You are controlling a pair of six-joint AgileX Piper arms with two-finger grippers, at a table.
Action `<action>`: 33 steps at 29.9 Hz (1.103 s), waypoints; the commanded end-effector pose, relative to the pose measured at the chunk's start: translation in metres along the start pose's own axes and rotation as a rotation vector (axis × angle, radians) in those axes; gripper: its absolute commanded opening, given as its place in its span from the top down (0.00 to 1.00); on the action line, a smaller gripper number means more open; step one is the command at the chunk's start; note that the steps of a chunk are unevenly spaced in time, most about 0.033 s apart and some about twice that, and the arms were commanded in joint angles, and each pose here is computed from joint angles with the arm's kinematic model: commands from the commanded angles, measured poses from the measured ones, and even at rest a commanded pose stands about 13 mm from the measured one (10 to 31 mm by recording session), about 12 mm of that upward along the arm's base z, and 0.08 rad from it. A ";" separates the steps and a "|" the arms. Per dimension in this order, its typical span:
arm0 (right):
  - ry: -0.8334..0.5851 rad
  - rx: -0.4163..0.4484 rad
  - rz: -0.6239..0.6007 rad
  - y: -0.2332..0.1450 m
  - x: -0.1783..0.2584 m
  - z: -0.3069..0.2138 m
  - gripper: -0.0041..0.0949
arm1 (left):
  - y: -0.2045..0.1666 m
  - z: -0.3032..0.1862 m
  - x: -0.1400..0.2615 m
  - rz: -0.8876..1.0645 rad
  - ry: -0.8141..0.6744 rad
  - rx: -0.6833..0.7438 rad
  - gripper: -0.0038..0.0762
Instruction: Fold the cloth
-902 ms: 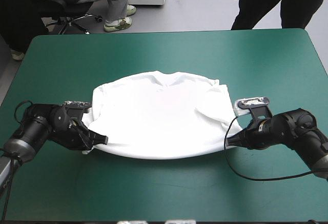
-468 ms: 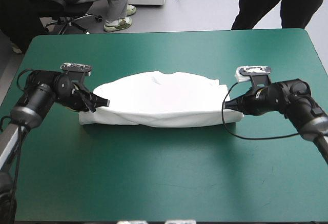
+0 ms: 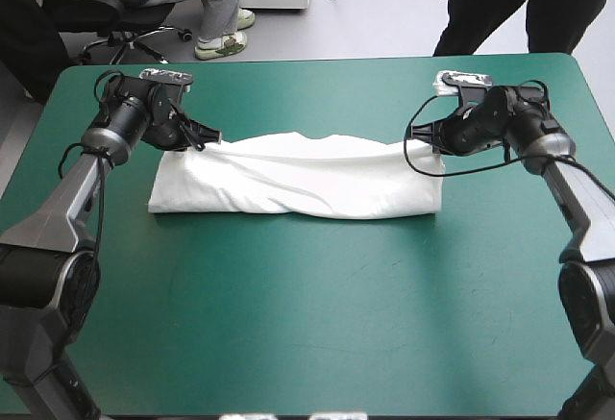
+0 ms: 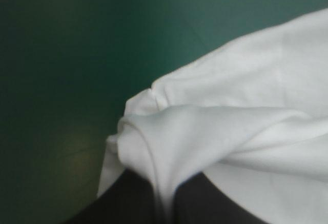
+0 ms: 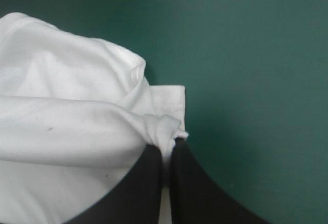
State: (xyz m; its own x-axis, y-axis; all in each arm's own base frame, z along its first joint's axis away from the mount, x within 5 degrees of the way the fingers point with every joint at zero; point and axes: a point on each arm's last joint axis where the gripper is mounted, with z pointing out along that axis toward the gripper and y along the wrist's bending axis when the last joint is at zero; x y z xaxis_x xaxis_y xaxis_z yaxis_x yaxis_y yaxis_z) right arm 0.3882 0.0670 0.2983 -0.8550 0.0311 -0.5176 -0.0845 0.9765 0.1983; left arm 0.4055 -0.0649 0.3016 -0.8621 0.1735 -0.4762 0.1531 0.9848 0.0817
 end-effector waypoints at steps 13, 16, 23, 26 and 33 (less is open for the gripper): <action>-0.042 -0.045 -0.047 -0.012 -0.040 0.020 0.57 | -0.004 0.031 -0.029 0.034 -0.113 0.009 0.60; -0.017 -0.047 -0.046 -0.011 -0.038 0.019 0.39 | -0.004 0.023 -0.032 0.028 -0.122 0.022 0.32; 0.049 -0.058 -0.082 -0.006 -0.030 -0.007 0.43 | 0.000 -0.026 -0.040 0.014 -0.187 0.024 0.35; 0.015 -0.062 -0.103 -0.003 -0.031 -0.027 0.45 | -0.007 -0.044 -0.038 0.022 -0.201 0.100 0.67; -0.049 -0.078 -0.120 0.005 -0.030 -0.066 0.47 | -0.061 -0.063 -0.035 0.114 -0.231 0.364 0.97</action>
State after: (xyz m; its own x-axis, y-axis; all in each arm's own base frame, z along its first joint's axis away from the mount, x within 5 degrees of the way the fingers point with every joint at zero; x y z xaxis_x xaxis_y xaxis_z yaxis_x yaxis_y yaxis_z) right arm 0.3949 0.0608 0.3289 -0.8741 -0.0845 -0.4783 -0.2019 0.9588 0.1997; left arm 0.4137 -0.1079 0.3309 -0.7842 0.2485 -0.5686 0.3629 0.9269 -0.0954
